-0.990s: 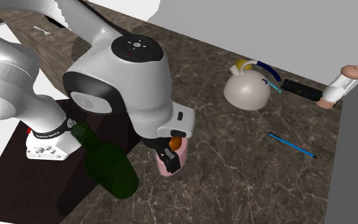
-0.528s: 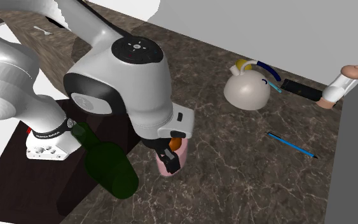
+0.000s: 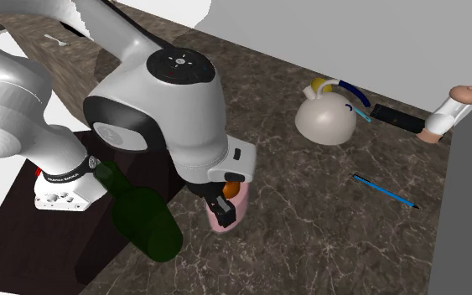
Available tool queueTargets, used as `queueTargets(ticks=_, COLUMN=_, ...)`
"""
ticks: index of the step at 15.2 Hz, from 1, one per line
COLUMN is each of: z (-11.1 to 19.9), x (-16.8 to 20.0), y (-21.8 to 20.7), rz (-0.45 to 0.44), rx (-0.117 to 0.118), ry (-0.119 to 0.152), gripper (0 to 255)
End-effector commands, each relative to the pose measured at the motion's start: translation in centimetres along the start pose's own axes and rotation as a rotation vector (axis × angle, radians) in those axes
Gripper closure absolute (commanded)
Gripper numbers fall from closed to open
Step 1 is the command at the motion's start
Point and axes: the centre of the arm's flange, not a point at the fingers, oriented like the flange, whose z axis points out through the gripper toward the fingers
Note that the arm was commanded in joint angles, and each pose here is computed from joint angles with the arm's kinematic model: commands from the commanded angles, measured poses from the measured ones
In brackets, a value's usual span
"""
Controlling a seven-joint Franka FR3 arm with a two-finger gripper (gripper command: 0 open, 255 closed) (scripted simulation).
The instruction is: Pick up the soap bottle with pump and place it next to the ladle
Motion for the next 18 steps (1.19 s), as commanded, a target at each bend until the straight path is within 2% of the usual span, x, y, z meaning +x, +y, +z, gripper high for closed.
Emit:
queueTargets(ticks=1, z=0.0, x=0.0, y=0.0, rz=-0.001, rx=0.000, ry=0.000, gripper=255)
queueTargets(ticks=18, z=-8.4, x=0.1, y=0.3, rz=-0.001, rx=0.000, ry=0.000, gripper=255)
